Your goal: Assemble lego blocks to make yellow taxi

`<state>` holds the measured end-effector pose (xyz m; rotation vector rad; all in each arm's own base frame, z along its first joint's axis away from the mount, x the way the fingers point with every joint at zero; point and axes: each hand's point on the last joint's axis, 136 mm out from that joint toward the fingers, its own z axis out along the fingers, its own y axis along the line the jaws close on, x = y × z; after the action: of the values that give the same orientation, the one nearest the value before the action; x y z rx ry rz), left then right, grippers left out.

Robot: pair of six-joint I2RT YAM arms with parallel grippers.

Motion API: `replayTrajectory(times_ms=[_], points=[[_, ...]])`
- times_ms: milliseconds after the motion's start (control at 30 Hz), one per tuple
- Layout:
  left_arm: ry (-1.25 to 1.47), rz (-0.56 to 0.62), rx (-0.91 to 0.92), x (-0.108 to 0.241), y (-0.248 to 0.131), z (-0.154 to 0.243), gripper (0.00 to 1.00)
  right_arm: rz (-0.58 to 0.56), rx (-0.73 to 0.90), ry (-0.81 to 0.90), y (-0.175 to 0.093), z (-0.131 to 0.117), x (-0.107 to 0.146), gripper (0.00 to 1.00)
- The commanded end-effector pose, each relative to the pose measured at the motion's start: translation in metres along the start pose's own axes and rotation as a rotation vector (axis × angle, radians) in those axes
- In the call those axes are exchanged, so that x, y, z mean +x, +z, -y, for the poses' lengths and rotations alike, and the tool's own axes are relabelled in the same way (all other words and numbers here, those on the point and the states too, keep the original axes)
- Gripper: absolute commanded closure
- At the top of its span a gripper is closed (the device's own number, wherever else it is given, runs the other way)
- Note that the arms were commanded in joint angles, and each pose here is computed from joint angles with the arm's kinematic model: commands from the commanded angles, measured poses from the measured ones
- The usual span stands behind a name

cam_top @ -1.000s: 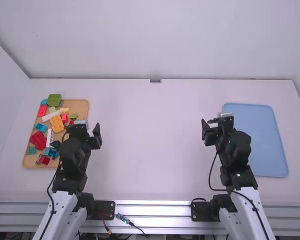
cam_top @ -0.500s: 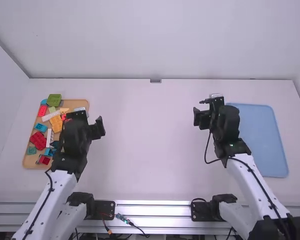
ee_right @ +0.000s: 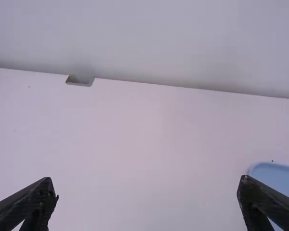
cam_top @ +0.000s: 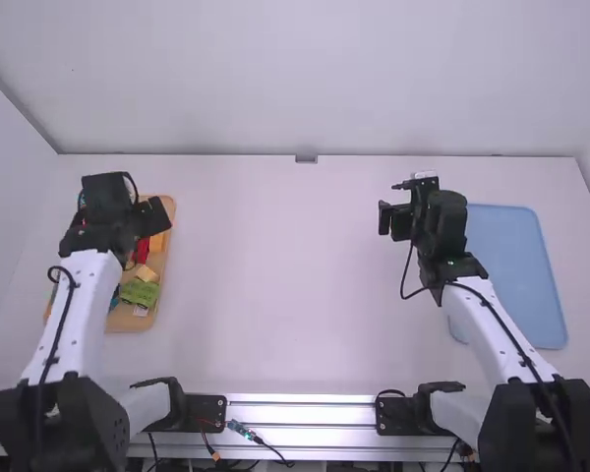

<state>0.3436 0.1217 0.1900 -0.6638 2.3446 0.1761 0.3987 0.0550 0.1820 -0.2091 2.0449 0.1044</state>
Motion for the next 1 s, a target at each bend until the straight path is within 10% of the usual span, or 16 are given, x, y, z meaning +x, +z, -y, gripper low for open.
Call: replayTrajectory(times_ms=[0, 500, 967], points=[[-0.052, -0.037, -0.02, -0.015, 0.011, -0.017, 0.01, 0.043, -0.003, 0.001, 0.0, -0.001, -0.02, 0.01], [-0.079, -0.419, -0.033, 0.018, 0.115, -0.083, 0.01, 0.052, -0.001, -0.029, -0.001, -0.001, -0.022, 0.01], [-0.013, -0.432, 0.0, 0.048, 0.141, -0.081, 0.0, 0.06, -0.001, -0.03, -0.001, 0.0, -0.024, 0.01]])
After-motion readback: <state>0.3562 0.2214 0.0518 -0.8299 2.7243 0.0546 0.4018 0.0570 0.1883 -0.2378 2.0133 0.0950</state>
